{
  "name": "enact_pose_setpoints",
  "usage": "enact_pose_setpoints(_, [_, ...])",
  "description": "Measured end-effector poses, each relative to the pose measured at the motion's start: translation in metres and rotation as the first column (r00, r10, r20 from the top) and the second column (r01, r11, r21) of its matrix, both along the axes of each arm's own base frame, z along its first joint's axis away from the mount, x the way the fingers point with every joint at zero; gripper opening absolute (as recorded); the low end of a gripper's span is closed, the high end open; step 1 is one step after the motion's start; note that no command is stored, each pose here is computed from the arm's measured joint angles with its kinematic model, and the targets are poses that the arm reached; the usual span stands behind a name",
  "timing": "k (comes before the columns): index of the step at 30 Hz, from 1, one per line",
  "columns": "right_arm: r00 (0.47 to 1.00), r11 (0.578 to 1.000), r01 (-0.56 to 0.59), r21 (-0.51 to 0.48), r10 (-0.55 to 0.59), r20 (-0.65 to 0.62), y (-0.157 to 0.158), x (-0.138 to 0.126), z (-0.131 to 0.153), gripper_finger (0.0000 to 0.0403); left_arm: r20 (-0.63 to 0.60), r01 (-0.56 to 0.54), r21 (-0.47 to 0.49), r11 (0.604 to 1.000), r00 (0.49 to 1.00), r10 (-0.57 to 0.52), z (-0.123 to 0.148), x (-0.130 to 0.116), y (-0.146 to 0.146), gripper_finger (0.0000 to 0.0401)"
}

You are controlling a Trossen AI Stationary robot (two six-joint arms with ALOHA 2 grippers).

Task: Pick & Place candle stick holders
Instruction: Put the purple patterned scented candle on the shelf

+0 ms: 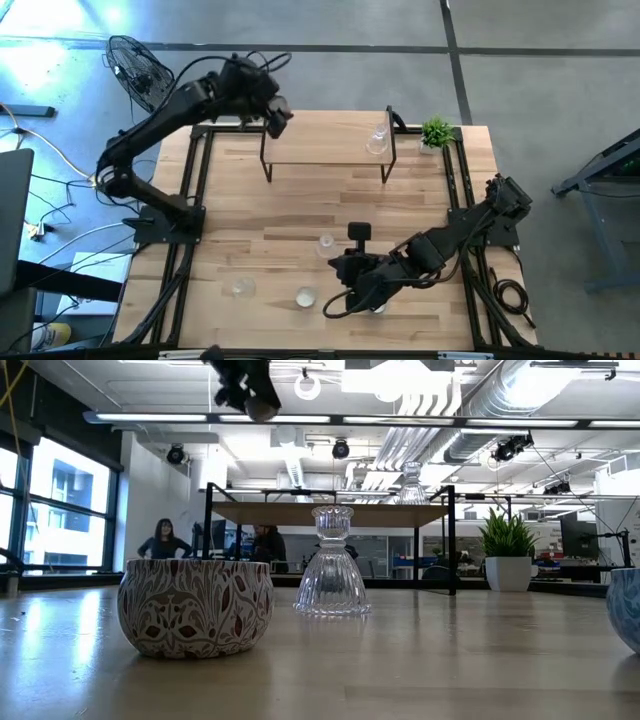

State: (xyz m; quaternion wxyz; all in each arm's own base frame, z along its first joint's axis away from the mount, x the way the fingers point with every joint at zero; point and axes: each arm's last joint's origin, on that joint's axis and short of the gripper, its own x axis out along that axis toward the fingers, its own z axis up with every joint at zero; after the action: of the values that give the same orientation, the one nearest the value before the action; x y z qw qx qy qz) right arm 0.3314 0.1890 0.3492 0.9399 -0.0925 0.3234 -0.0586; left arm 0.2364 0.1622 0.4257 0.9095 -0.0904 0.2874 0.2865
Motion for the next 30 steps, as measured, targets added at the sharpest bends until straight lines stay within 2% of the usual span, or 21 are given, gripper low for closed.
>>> enact_pose_setpoints(8, [1.000,0.999,0.026,-0.030,-0.026,0.004,-0.001,-0.001,0.000,0.0000,-0.085,-0.057,-0.092,0.994,0.995,0.050,-0.041,0.023,0.046,0.0288])
enact_pose_setpoints(13, [0.999,0.999,0.044,-0.013,-0.044,0.008,-0.003,0.000,0.000,0.0000,-0.169,-0.079,-0.163,0.983,0.984,0.051,-0.075,0.040,0.068,0.0288])
enact_pose_setpoints(17, [0.999,0.999,0.049,-0.007,-0.049,0.009,-0.003,0.000,0.000,0.0000,-0.234,-0.081,-0.185,0.979,0.972,0.036,-0.097,0.048,0.080,0.0288])
enact_pose_setpoints(22, [0.998,0.998,0.058,0.005,-0.058,0.012,-0.003,0.000,0.000,0.0000,-0.277,-0.114,-0.188,0.976,0.959,0.059,-0.111,0.050,0.090,0.0288])
enact_pose_setpoints(30, [0.998,0.998,0.064,0.005,-0.064,0.002,-0.004,-0.001,-0.001,0.0000,-0.374,-0.171,-0.204,0.964,0.924,0.085,-0.116,0.041,0.090,0.0288])
